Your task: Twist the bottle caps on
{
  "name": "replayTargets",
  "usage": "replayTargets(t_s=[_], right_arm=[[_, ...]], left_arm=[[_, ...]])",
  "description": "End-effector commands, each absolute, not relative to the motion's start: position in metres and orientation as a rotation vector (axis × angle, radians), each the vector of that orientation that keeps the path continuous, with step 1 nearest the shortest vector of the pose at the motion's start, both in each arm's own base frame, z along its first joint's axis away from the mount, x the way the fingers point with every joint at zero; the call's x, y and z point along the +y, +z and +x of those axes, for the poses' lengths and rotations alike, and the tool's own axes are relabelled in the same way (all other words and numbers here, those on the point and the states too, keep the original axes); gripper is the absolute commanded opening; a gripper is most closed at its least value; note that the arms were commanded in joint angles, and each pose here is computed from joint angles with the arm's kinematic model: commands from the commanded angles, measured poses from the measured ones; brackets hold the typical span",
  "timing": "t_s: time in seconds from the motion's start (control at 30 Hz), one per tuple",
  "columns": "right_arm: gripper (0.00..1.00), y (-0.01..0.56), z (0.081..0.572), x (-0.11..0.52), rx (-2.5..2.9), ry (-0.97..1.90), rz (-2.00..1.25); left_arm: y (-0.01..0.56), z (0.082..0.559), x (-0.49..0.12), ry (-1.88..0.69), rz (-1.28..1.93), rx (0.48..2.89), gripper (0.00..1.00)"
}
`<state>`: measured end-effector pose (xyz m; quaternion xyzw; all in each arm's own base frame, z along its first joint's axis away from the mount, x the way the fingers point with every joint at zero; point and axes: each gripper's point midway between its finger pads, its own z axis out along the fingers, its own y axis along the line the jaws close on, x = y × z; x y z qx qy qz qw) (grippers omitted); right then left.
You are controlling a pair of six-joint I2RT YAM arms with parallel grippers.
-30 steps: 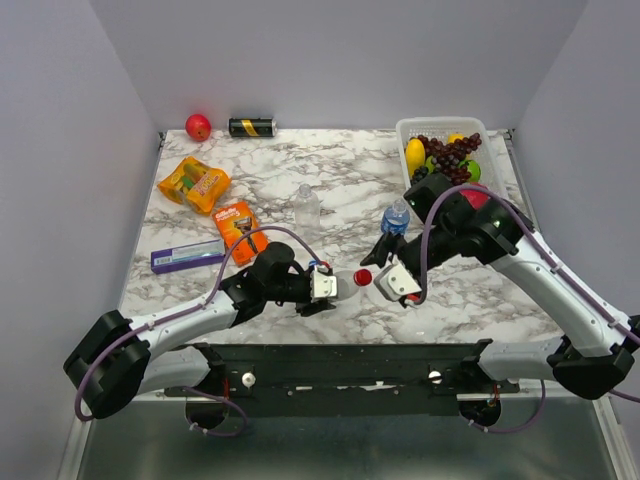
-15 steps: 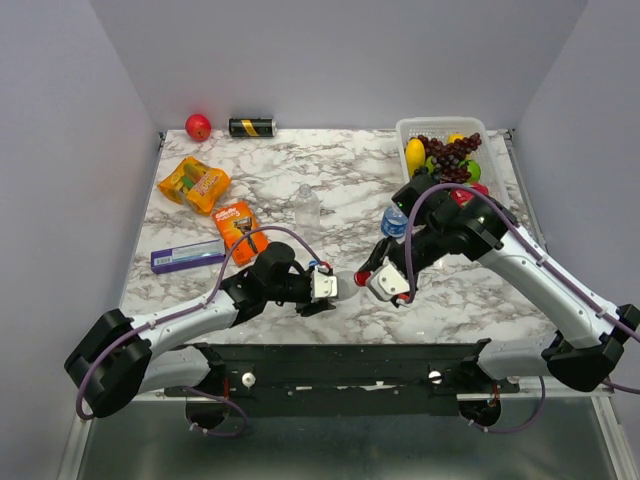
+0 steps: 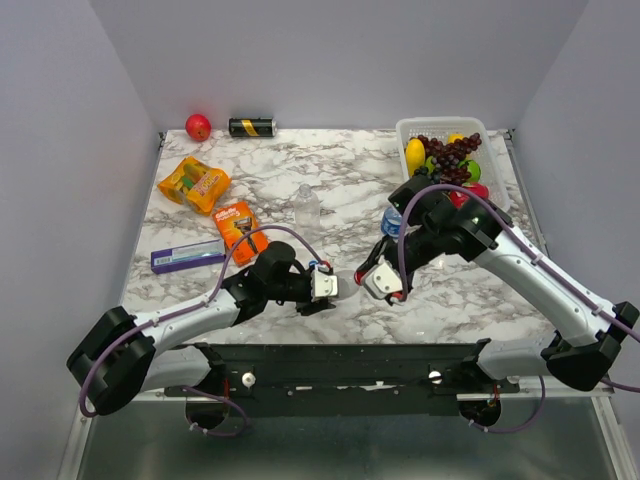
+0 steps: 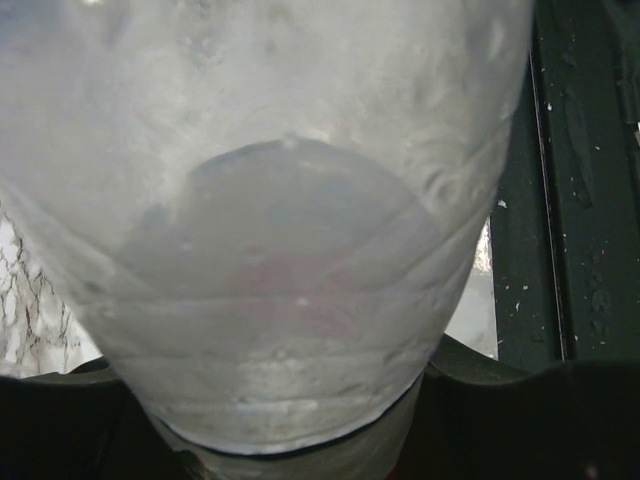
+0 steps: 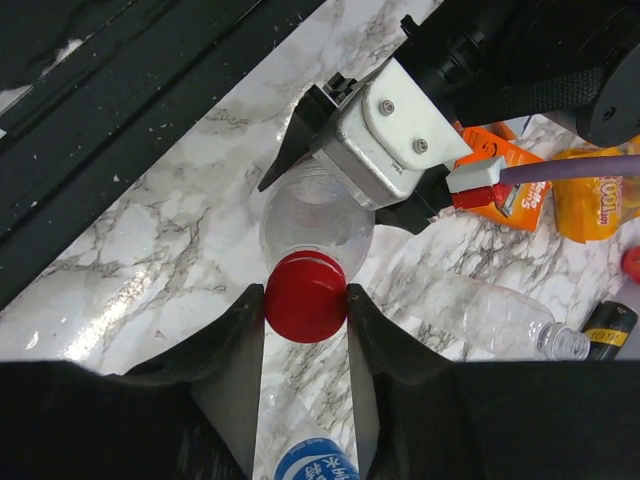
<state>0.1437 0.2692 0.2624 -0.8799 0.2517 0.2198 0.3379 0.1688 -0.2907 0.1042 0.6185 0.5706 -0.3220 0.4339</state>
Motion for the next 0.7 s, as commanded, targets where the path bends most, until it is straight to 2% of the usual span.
replayTargets(t_s=[0.0, 0.17, 0.2, 0.37, 0.67], right_arm=[[0.32, 0.261, 0.147, 0.274, 0.706, 0.574, -2.275], [0.18, 0.267, 0.160, 0.286, 1.050, 0.673, -2.157], [0.15, 0.255, 0.163, 0.290, 1.265, 0.754, -2.112], [0.09, 0.256, 0.175, 0.298, 1.733, 0.978, -1.910], [0.01, 0.226, 0.203, 0.287, 2.417, 1.288, -1.400]], left_arm=[[0.126, 0.175, -0.302, -0.824, 1.507, 1.355, 0.00], [0.144, 0.206, -0.300, -0.726, 1.302, 1.419, 0.00], [0.149, 0.211, -0.299, -0.727, 1.235, 1.452, 0.00], [0.188, 0.253, -0.276, -0.520, 0.926, 1.498, 0.00], [0.199, 0.276, -0.234, -0.116, 0.827, 1.536, 0.00]])
